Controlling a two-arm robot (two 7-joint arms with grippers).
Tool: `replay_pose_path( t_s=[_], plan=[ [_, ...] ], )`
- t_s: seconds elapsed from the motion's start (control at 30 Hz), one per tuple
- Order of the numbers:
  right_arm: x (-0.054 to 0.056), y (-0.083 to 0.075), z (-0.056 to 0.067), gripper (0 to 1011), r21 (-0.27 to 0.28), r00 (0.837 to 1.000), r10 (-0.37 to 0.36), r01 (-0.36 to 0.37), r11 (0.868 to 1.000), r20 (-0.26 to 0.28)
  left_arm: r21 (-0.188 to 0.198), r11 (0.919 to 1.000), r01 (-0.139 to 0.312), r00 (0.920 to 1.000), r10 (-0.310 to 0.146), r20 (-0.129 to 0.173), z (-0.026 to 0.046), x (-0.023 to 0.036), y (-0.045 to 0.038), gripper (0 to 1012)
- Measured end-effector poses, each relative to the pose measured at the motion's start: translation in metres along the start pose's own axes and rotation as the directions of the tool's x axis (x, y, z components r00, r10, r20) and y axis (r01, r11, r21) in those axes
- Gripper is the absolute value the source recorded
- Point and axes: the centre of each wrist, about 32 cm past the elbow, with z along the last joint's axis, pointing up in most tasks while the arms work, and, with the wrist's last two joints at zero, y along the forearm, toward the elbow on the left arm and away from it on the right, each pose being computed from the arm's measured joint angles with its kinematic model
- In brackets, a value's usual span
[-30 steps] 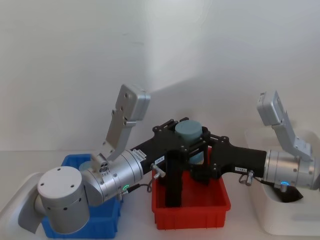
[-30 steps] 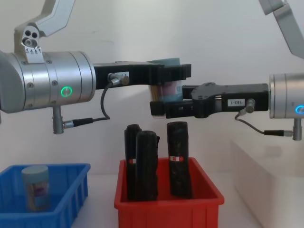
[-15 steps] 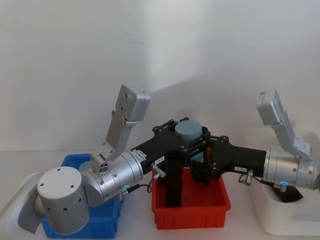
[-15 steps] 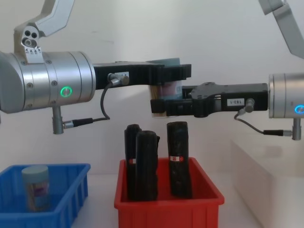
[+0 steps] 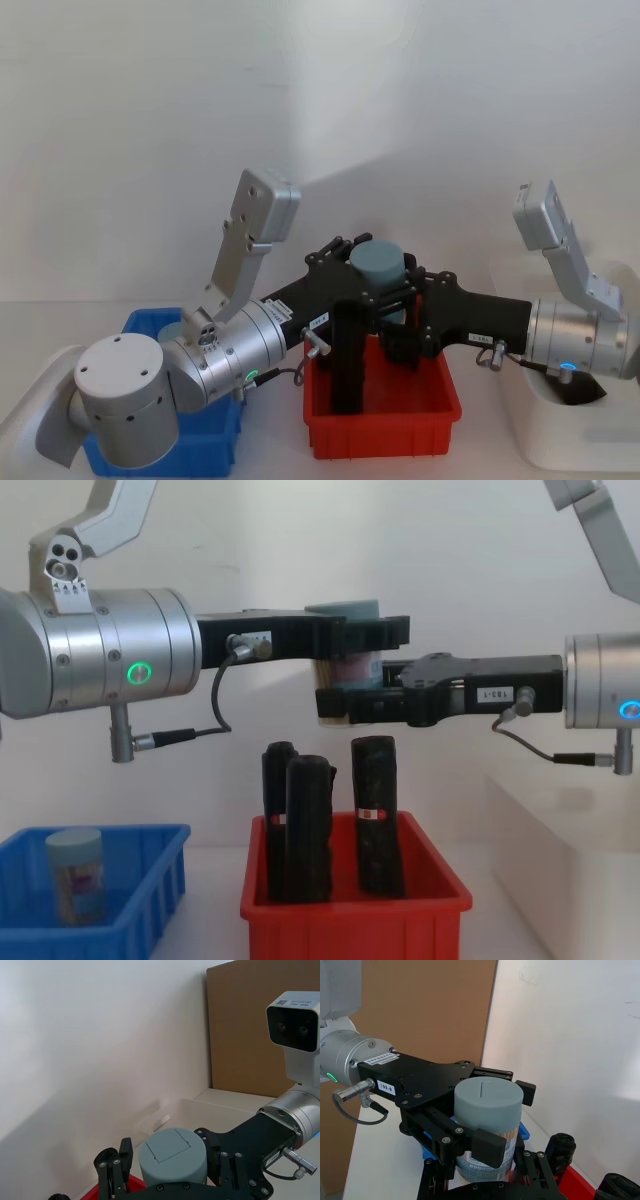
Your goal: Pick the cotton swabs from the blue box and place them into the white box.
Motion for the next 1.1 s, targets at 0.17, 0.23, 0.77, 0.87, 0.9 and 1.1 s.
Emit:
replay_pose_path(
  t_s=[0.17,0.23,0.77,0.87,0.9,1.1],
  plan=[
    [0.000,0.000,0.000,661,0.000,1.000,-0.001,0.001,1.000,0.000,0.000,1.0000,0.000,1.0000,0.000,0.000,0.0000,0.0000,0.0000,1003],
    [0.000,-0.001,0.000,661,-0.002,1.000,-0.003,0.003,1.000,0.001,0.000,1.0000,0.000,1.0000,0.000,0.000,0.0000,0.0000,0.0000,999],
    [-0.006,-0.022,-0.002,661,-0.050,0.991,-0.131,0.132,0.990,0.019,0.000,1.0000,0.000,1.0000,0.000,0.000,0.0000,0.0000,0.0000,1000],
    [-0.009,-0.030,-0.002,660,-0.065,0.984,-0.179,0.180,0.982,0.027,0.000,1.0000,0.000,1.0000,0.000,0.000,0.0000,0.0000,0.0000,1000],
    [-0.009,-0.030,-0.002,660,-0.065,0.984,-0.179,0.180,0.982,0.027,0.000,1.0000,0.000,1.0000,0.000,0.000,0.0000,0.0000,0.0000,1000],
    [-0.016,-0.044,-0.003,660,-0.084,0.964,-0.263,0.266,0.960,0.040,0.000,1.0000,0.000,1.0000,0.000,0.000,0.0000,0.0000,0.0000,999]
  ],
)
